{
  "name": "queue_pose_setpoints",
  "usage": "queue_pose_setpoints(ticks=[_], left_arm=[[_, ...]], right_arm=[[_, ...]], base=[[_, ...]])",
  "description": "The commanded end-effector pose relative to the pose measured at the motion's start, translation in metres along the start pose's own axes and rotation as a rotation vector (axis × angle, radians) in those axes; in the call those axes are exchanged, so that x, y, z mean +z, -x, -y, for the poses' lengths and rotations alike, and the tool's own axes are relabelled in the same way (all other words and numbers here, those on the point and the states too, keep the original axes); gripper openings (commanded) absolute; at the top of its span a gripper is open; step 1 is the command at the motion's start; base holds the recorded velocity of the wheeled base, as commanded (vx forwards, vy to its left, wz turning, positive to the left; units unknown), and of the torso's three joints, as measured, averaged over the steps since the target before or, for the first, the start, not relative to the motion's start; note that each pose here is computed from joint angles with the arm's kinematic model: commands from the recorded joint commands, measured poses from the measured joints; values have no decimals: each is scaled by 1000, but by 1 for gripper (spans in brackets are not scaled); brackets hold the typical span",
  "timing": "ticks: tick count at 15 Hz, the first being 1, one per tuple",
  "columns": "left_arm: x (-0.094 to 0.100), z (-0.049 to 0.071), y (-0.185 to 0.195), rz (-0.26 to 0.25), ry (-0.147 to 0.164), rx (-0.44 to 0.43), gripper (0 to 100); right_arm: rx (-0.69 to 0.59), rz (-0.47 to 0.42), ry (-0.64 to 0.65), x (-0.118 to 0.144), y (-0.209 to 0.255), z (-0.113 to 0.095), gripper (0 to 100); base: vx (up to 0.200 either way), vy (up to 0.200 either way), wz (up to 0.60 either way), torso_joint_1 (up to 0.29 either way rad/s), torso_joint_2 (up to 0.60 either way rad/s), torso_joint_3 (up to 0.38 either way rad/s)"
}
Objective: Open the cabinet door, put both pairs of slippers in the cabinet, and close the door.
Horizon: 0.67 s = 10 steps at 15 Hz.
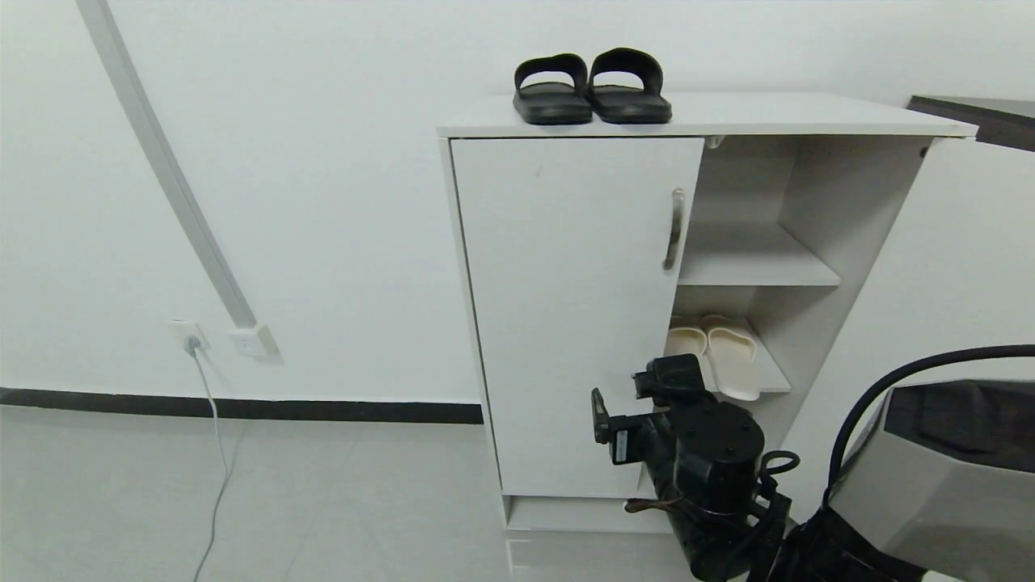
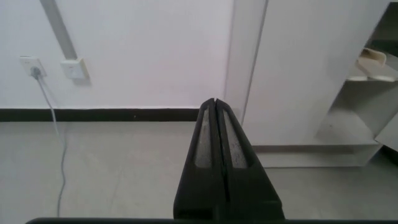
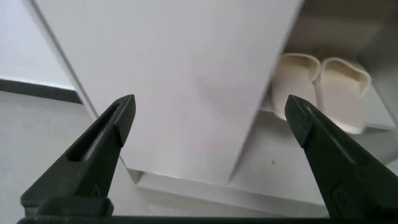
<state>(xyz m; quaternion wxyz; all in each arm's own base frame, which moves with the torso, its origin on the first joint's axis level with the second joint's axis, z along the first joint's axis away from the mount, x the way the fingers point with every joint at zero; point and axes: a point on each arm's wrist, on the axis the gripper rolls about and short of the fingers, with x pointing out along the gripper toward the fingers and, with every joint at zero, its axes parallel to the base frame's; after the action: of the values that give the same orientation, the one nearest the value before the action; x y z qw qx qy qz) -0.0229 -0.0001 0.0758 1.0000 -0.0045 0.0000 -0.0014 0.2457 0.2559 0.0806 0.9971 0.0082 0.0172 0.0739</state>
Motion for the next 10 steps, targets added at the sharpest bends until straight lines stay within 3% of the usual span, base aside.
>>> queue_pose_setpoints(ticks=[1,6,10], left_arm=[[0,0,0,0,0,1,0],[0,0,0,0,2,3,0],[0,0,0,0,2,3,0]], right_arm=[[-1,1,9,-5,-2,0,100],[-24,63,13,-2,-9,9,100],[38,1,60,0,-6,16,100]], base=[[0,0,0,0,0,0],[0,0,0,0,0,0],[0,0,0,0,0,0]])
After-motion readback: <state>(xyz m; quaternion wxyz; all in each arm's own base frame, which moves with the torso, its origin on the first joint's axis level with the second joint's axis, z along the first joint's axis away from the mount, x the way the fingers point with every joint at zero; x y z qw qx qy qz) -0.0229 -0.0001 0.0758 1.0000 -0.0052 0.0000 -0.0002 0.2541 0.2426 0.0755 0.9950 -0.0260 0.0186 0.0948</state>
